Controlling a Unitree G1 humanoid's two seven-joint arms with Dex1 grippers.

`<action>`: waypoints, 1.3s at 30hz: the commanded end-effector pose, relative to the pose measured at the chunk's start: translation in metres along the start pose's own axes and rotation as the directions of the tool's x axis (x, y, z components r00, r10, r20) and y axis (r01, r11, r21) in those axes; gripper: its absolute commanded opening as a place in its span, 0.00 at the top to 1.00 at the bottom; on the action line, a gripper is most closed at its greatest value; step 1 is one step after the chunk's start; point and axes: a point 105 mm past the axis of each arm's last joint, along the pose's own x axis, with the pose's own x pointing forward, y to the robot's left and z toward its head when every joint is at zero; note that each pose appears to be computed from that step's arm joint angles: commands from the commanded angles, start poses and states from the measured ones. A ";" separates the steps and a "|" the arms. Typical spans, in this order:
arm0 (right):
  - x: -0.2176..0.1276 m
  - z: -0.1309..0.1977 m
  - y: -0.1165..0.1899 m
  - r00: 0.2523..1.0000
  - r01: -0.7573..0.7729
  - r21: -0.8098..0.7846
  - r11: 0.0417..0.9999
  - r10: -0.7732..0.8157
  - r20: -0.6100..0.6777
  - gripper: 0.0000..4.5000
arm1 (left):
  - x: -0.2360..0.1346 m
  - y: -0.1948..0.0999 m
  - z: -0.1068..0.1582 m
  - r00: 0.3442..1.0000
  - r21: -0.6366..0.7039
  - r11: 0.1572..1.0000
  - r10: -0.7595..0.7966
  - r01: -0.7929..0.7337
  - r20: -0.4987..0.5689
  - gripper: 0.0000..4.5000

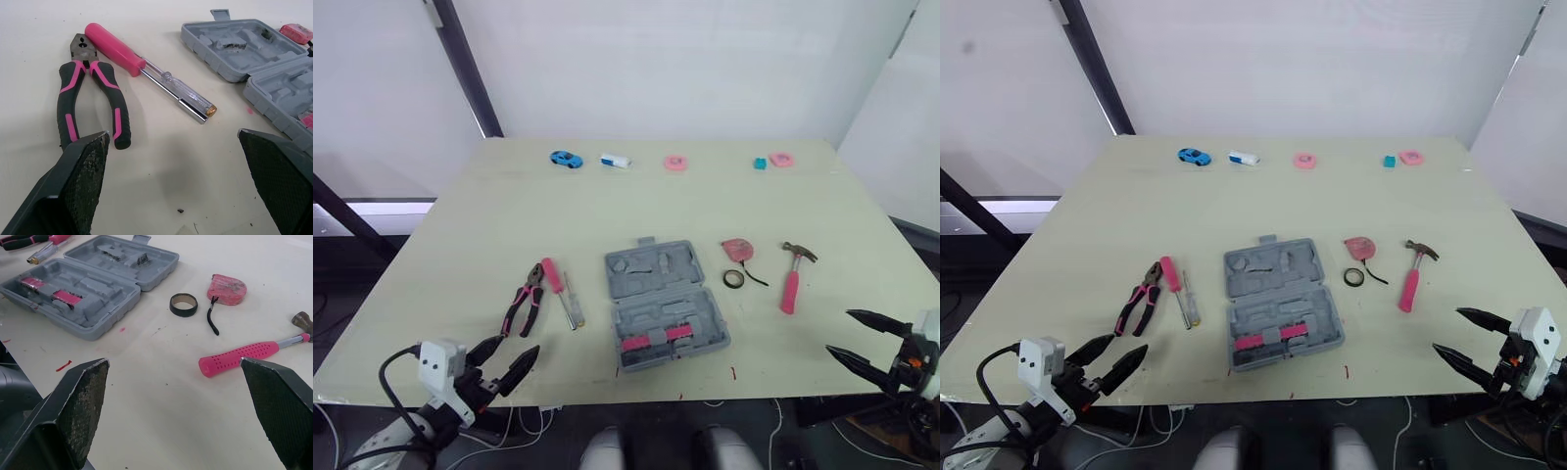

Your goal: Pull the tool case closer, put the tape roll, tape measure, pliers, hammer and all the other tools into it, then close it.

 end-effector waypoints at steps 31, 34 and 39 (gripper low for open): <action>0.220 0.047 -0.010 0.811 -0.455 -0.291 0.842 0.256 -0.526 1.00 | 0.121 -0.034 0.035 0.755 0.218 0.758 -0.484 0.614 -0.443 0.97; 0.227 0.043 -0.009 0.795 -0.470 -0.297 0.831 0.253 -0.552 1.00 | 0.129 -0.036 0.032 0.752 0.228 0.754 -0.477 0.616 -0.455 0.97; 0.240 0.039 0.001 0.761 -0.517 -0.310 0.798 0.261 -0.594 1.00 | 0.142 -0.040 0.025 0.749 0.251 0.744 -0.462 0.619 -0.474 0.97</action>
